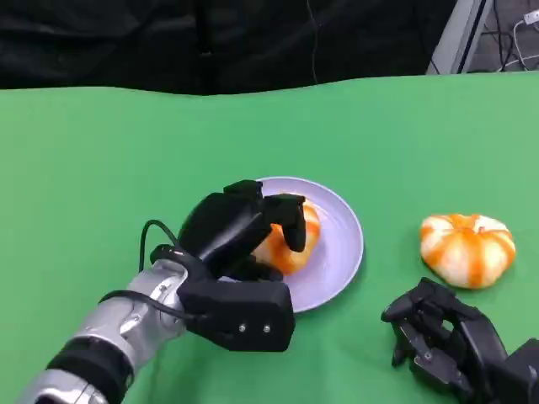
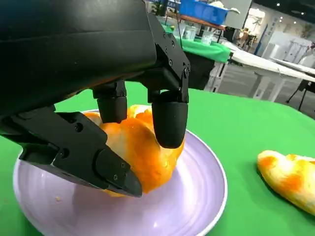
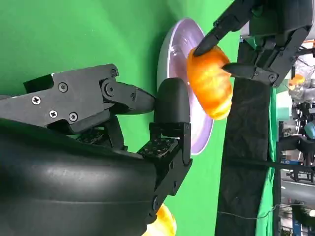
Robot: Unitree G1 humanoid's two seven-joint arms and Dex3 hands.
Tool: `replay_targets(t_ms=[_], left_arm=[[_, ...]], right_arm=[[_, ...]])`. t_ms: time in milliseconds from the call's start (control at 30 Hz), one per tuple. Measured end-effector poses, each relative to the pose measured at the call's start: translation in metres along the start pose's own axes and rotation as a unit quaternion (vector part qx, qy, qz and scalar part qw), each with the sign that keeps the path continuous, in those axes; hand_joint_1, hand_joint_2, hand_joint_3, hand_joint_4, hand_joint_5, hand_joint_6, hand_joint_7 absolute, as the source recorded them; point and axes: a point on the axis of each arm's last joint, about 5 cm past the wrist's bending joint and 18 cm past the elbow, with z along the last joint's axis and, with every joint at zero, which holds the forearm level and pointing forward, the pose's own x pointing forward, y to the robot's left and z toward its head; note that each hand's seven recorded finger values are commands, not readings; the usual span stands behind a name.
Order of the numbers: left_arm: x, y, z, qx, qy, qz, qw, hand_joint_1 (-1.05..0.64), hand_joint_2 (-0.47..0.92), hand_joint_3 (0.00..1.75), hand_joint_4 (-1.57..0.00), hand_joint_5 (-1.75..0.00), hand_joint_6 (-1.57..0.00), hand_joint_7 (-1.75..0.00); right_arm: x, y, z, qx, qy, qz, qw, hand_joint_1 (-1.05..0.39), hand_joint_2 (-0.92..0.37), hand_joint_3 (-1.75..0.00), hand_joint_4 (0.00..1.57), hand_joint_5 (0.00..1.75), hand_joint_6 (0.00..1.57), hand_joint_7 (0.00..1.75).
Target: Grasp the bread from the table and place it into the plate.
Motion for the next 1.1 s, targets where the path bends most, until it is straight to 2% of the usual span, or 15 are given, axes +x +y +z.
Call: replay_targets(t_ms=[33,100,367,400,433,467,500,567,667,767,900,1100], left_arm=[[0.0,-0.001,-0.001,-0.002,0.004,-0.003,1.0,-0.05,0.84,0.0,-0.44,-1.56,-0.64,-1.15],[0.001,-0.001,-0.003,-0.003,0.013,-0.011,1.0,-0.06,0.84,0.0,-0.45,-1.53,-0.67,-1.07],[0.003,0.002,-0.005,-0.001,0.014,-0.017,1.0,-0.06,0.84,0.0,-0.45,-1.51,-0.69,-1.02],[0.003,0.001,-0.005,-0.001,0.014,-0.017,1.0,-0.29,0.89,0.06,-0.46,-0.83,-0.59,-0.53],[0.003,0.001,-0.005,0.001,0.015,-0.024,1.0,-0.39,0.91,0.09,-0.54,-0.39,-0.6,-0.24],[0.004,0.002,-0.005,0.008,0.014,-0.039,0.999,-0.42,0.91,0.09,-0.57,-0.24,-0.6,-0.14],[0.004,0.002,-0.006,0.015,0.015,-0.054,0.998,-0.43,0.92,0.1,-0.59,-0.17,-0.6,-0.09],[0.006,0.005,-0.006,0.025,0.017,-0.082,0.996,-0.59,0.92,0.34,-0.43,-0.04,-0.43,-0.02],[0.012,0.015,-0.007,0.035,0.02,-0.146,0.988,-0.69,0.92,0.47,-0.36,-0.01,-0.36,0.0],[0.014,0.021,-0.007,0.028,0.026,-0.173,0.984,-0.76,0.92,0.54,-0.31,0.0,-0.32,0.0],[0.016,0.025,-0.007,0.012,0.032,-0.195,0.98,-0.89,0.92,0.65,-0.27,0.0,-0.28,0.0],[0.016,0.033,-0.008,-0.002,0.033,-0.199,0.979,-0.96,0.92,0.75,-0.25,0.0,-0.28,0.0]], right_arm=[[0.0,0.0001,0.0,0.0,0.0,0.0,1.0,-0.29,-0.92,-0.53,0.72,1.75,0.65,1.47],[0.0,0.0002,0.0,0.0,0.0,0.0,1.0,-0.3,-0.92,-0.53,0.72,1.75,0.64,1.47],[0.0,0.0003,0.0,0.0,-0.001,0.001,1.0,-0.3,-0.92,-0.53,0.72,1.75,0.64,1.48],[0.0,0.0003,0.0,0.0,-0.001,0.001,1.0,-0.32,-0.92,-0.53,0.72,1.75,0.63,1.49],[0.0,0.0003,0.0,0.0,0.0,0.001,1.0,-0.33,-0.92,-0.52,0.72,1.75,0.63,1.49],[0.001,0.0002,0.0,0.0,0.0,0.001,1.0,-0.33,-0.92,-0.52,0.72,1.75,0.63,1.49],[0.001,0.0002,0.0,0.001,0.0,0.0,1.0,-0.33,-0.92,-0.52,0.72,1.75,0.63,1.49],[0.001,0.0002,0.0,0.001,0.001,0.0,1.0,-0.33,-0.92,-0.51,0.72,1.75,0.63,1.49],[0.001,0.0001,0.0,0.001,0.001,0.0,1.0,-0.33,-0.92,-0.5,0.72,1.75,0.64,1.49],[0.001,0.0002,0.0,0.0,0.001,0.0,1.0,-0.33,-0.92,-0.51,0.72,1.75,0.64,1.48],[0.001,0.0003,0.001,0.0,0.0,0.002,1.0,-0.3,-0.92,-0.53,0.71,1.75,0.63,1.46],[0.001,0.0002,0.001,0.001,0.0,0.004,1.0,-0.31,-0.92,-0.53,0.71,1.75,0.64,1.45]])
